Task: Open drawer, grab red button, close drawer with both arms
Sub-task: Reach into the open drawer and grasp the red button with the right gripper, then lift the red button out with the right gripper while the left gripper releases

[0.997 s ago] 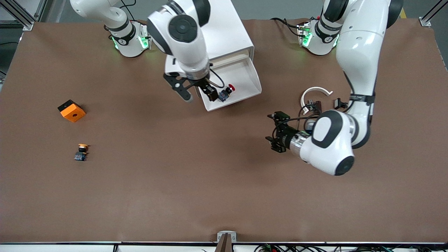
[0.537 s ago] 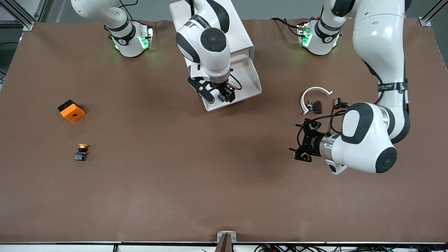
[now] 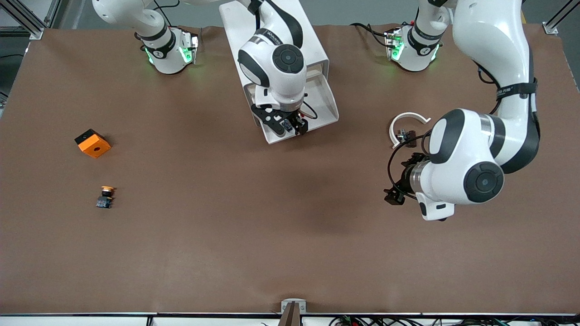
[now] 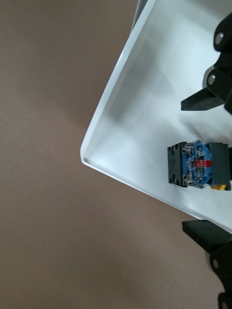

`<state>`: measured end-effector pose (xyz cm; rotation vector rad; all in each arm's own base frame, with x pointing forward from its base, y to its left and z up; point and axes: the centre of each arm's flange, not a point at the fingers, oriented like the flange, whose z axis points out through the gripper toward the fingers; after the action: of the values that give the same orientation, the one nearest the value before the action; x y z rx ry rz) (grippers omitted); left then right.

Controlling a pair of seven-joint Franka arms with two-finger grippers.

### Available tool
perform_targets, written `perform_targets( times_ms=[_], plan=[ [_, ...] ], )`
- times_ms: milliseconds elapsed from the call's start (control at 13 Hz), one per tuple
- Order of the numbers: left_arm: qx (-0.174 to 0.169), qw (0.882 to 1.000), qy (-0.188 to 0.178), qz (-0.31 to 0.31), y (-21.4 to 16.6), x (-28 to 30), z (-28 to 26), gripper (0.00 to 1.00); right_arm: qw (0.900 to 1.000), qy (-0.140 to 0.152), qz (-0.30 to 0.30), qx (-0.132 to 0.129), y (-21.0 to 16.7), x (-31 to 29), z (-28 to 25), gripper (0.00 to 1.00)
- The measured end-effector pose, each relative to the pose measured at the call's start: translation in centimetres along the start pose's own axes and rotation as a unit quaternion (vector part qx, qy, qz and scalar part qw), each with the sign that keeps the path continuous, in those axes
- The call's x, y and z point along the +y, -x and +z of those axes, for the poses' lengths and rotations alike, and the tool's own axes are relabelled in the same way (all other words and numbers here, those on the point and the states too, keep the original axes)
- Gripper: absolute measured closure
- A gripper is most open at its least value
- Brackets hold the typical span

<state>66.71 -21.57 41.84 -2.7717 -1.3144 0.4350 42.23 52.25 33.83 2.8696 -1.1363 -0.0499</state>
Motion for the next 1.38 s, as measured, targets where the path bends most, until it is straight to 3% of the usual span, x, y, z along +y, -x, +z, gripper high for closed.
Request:
perform_targets(
  times_ms=[307, 690, 997, 1226, 1380],
  plan=[
    [0.020, 0.996, 0.011, 0.081, -0.1, -0.9, -1.4, 0.00, 1.000, -0.002, -0.012, 0.004, 0.6, -0.2, 0.7, 0.00],
    [0.050, 0.990, 0.040, 0.129, 1.8, -1.5, 0.4, 0.00, 1.000, -0.008, -0.023, 0.003, 0.7, -0.4, 0.1, 0.57],
    [0.058, 0.985, 0.008, 0.162, 4.8, -1.6, 3.3, 0.00, 1.000, -0.011, -0.024, 0.003, 0.7, -0.6, -0.2, 0.58],
    [0.062, 0.981, 0.022, 0.182, 6.9, -1.2, 5.4, 0.00, 1.000, -0.008, -0.025, -0.001, -0.2, -1.0, -2.7, 0.58],
    [0.069, 0.978, 0.039, 0.194, 8.3, -1.4, 7.3, 0.00, 0.999, 0.002, -0.036, -0.020, -3.3, -1.1, -7.0, 0.58]
  ],
)
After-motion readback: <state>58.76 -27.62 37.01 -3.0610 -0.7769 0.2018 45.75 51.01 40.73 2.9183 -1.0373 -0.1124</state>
